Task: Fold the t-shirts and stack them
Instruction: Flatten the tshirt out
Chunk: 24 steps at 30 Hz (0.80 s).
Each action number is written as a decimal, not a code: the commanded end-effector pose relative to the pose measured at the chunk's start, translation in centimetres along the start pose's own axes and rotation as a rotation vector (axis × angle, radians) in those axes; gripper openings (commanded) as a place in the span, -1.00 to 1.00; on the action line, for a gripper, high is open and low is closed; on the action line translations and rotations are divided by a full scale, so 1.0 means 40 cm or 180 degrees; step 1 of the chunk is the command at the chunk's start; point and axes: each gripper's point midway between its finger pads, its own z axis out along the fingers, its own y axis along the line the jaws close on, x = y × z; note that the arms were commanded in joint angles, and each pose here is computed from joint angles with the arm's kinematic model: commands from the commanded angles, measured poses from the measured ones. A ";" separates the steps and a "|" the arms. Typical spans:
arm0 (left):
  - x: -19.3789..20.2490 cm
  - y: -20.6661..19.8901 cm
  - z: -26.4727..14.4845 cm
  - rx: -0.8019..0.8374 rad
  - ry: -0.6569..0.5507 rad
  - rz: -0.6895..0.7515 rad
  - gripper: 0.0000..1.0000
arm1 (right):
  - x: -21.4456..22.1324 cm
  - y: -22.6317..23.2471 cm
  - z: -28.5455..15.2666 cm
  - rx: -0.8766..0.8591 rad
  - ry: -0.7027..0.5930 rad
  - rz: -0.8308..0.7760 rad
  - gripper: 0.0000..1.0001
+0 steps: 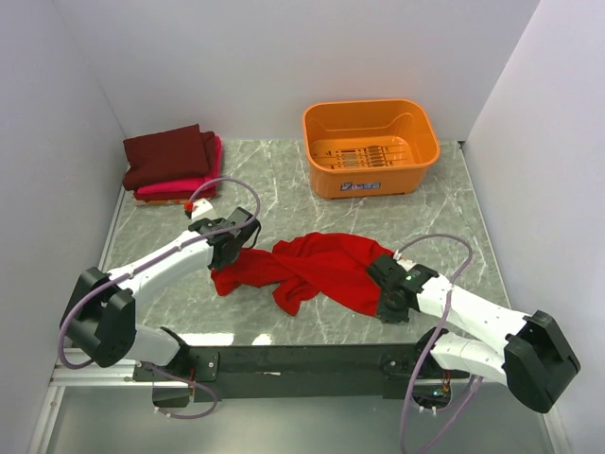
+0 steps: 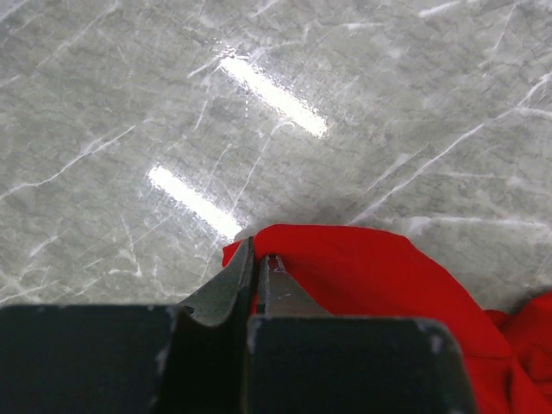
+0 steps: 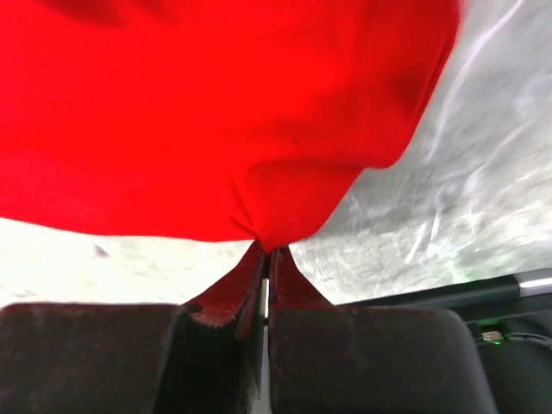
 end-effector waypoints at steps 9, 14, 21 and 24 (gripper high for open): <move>-0.247 -0.109 -0.074 0.0195 -0.0766 -0.0487 -0.99 | -0.537 0.107 -0.333 -0.0789 -0.2218 0.0710 -1.00; -0.430 -0.111 -0.162 0.0107 -0.1205 -0.0922 -0.99 | -0.680 0.074 -0.506 -0.0737 -0.2728 0.0806 -1.00; -0.642 -0.037 -0.363 0.0262 -0.1793 -0.1239 -0.99 | -0.720 0.012 -0.798 -0.0981 -0.3487 0.0872 -1.00; -0.707 0.002 -0.459 0.0483 -0.2028 -0.1264 -0.99 | -0.697 -0.007 -0.891 -0.1108 -0.3680 0.0815 -1.00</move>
